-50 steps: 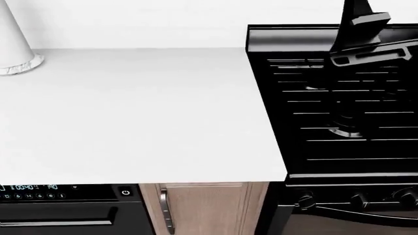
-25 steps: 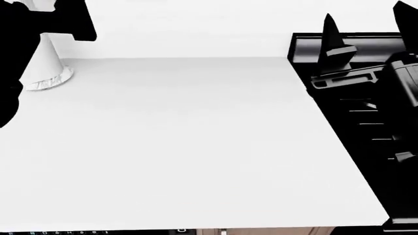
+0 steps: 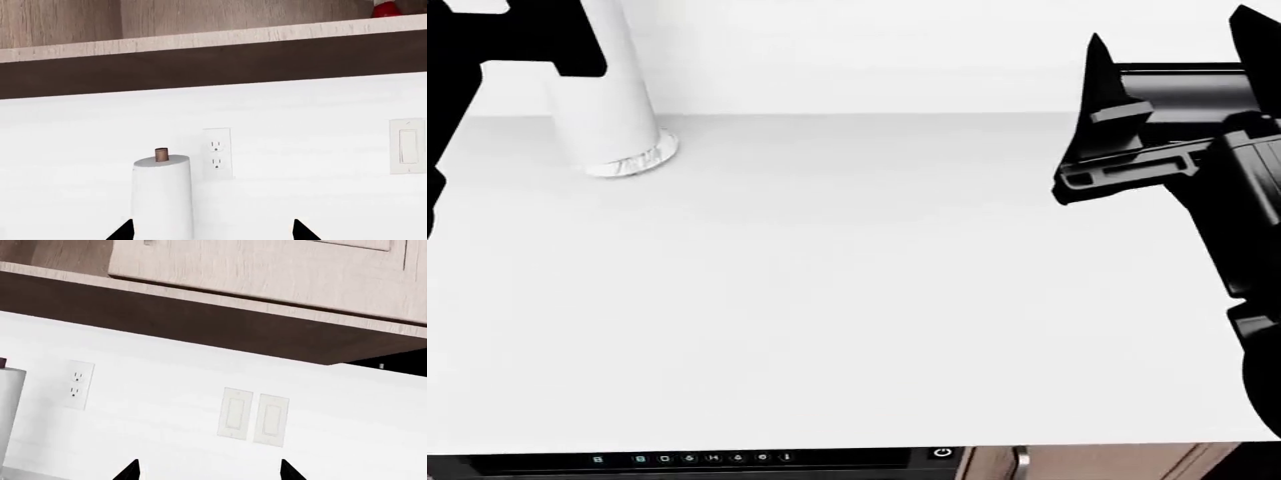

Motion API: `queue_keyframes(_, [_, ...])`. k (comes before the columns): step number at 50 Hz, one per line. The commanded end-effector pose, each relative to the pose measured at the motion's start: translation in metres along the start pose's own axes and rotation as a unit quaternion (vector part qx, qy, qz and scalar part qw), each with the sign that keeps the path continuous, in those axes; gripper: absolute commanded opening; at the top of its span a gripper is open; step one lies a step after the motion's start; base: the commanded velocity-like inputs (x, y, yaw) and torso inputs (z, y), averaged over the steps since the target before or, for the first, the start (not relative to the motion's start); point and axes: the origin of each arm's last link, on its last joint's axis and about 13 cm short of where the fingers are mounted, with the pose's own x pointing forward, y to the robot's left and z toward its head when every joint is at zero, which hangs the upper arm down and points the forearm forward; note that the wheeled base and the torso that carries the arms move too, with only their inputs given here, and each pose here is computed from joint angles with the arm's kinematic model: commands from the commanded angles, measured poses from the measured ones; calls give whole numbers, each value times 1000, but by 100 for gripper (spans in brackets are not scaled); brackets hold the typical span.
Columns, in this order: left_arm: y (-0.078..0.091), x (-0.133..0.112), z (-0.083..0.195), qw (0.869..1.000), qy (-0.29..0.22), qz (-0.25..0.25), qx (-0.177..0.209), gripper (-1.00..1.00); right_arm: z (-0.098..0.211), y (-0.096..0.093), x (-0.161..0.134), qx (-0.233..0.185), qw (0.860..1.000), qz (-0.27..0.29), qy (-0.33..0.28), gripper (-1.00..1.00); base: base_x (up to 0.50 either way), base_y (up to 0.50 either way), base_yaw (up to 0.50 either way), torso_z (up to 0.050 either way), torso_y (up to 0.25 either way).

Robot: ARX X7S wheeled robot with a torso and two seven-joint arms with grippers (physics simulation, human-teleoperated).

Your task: Pick and place the shaker into the drawer. Then close the cabinet.

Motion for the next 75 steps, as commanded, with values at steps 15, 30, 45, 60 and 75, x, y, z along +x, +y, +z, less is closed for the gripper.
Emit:
queue_keyframes(15, [2, -2, -1, 1000, 3, 2, -2, 100, -1, 1, -2, 12, 1000, 2, -4, 100, 8, 500, 0, 0, 0])
queue_keyframes(30, [2, -4, -5, 1000, 6, 2, -2, 100, -2, 0, -3, 14, 1000, 2, -6, 100, 8, 500, 0, 0, 0])
queue_keyframes(45, [3, -5, -10, 1000, 12, 4, 2, 100, -1, -16, -2, 60, 998, 26, -12, 100, 4, 233, 0, 0, 0])
queue_keyframes(60, [5, -7, -13, 1000, 17, 7, 4, 100, -4, -19, -5, 135, 989, 60, 8, 100, 0, 0, 0, 0, 0])
queue_keyframes(75, [4, -9, -13, 1000, 17, 4, 3, 100, -2, -19, -9, 140, 988, 72, -4, 100, 71, 275, 0, 0, 0])
